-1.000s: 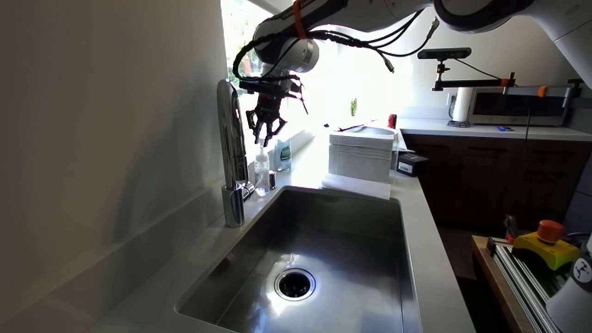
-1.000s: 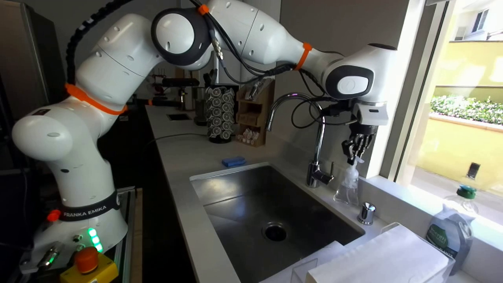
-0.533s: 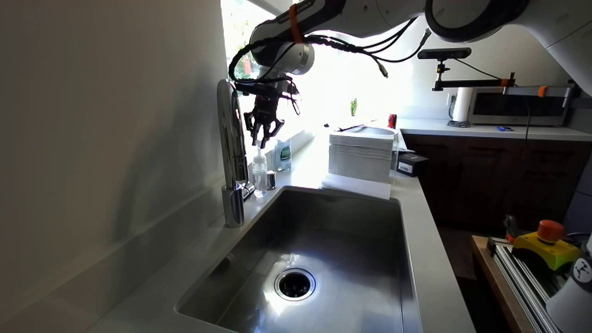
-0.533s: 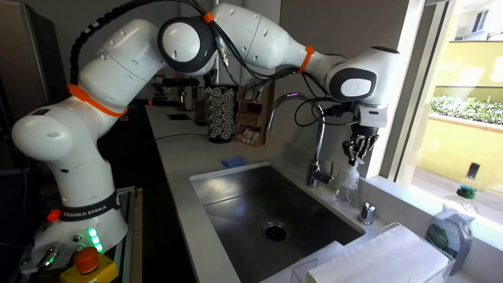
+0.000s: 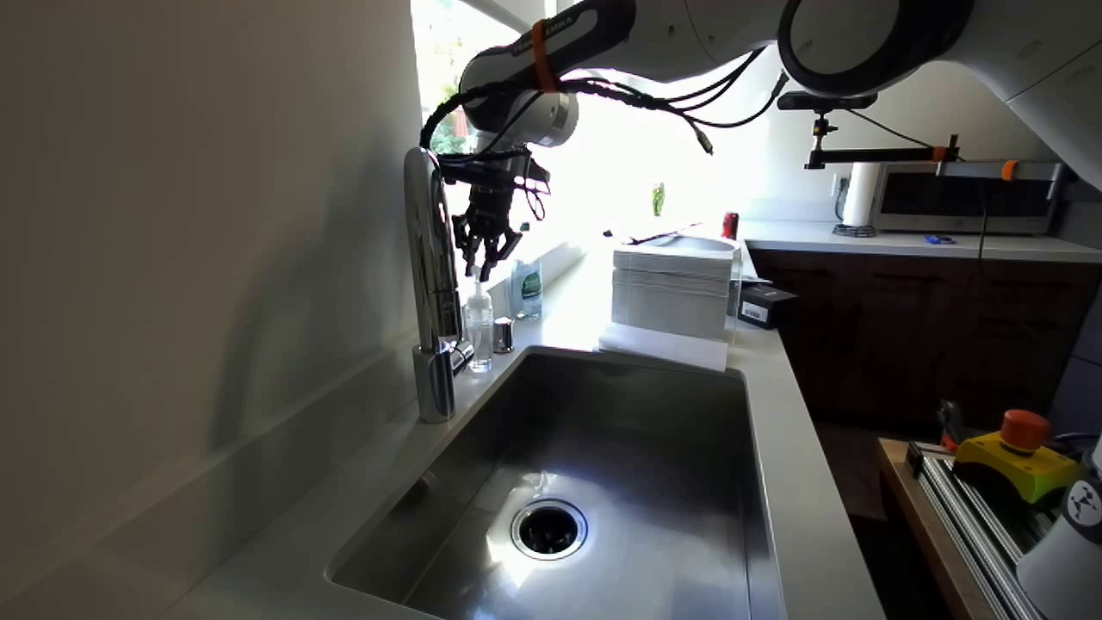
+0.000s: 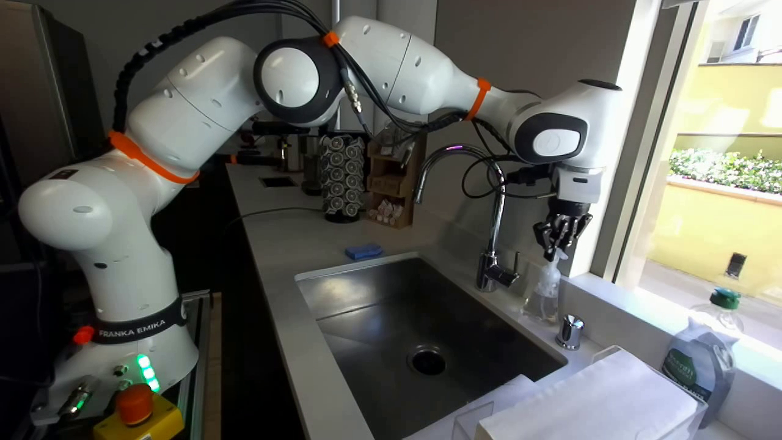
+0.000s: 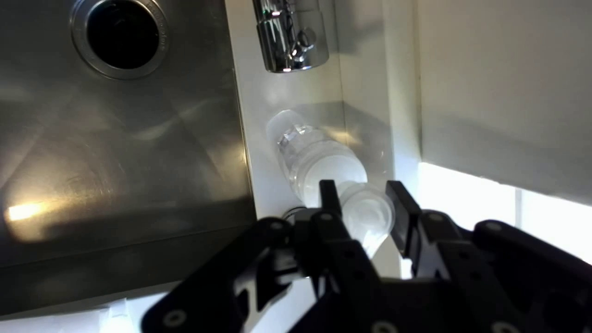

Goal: Move the left bottle to the left

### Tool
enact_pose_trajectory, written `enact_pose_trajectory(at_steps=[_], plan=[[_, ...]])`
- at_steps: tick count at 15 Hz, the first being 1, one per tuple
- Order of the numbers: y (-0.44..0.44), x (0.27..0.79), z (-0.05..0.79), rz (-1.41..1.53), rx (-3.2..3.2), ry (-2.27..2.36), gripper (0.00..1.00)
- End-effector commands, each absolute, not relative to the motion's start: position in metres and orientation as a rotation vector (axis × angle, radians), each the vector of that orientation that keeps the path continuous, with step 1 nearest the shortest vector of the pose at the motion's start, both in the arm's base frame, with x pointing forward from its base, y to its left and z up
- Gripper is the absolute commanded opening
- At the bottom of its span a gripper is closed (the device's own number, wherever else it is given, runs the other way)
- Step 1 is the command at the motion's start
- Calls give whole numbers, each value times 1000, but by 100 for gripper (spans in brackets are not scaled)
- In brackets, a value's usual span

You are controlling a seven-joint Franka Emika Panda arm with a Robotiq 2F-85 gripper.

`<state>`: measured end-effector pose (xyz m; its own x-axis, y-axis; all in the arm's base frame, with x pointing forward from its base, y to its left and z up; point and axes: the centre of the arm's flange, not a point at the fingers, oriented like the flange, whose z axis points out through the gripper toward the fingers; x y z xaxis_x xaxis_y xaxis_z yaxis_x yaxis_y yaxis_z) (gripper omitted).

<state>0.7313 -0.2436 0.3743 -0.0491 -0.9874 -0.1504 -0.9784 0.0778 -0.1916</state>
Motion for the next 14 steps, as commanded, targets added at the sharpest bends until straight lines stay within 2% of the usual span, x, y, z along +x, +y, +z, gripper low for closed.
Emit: enact_pose_trajectory(at_steps=[1, 14], plan=[[-243, 745, 379, -39, -1932, 2176, 8], [-235, 751, 376, -84, -1801, 2342, 8]])
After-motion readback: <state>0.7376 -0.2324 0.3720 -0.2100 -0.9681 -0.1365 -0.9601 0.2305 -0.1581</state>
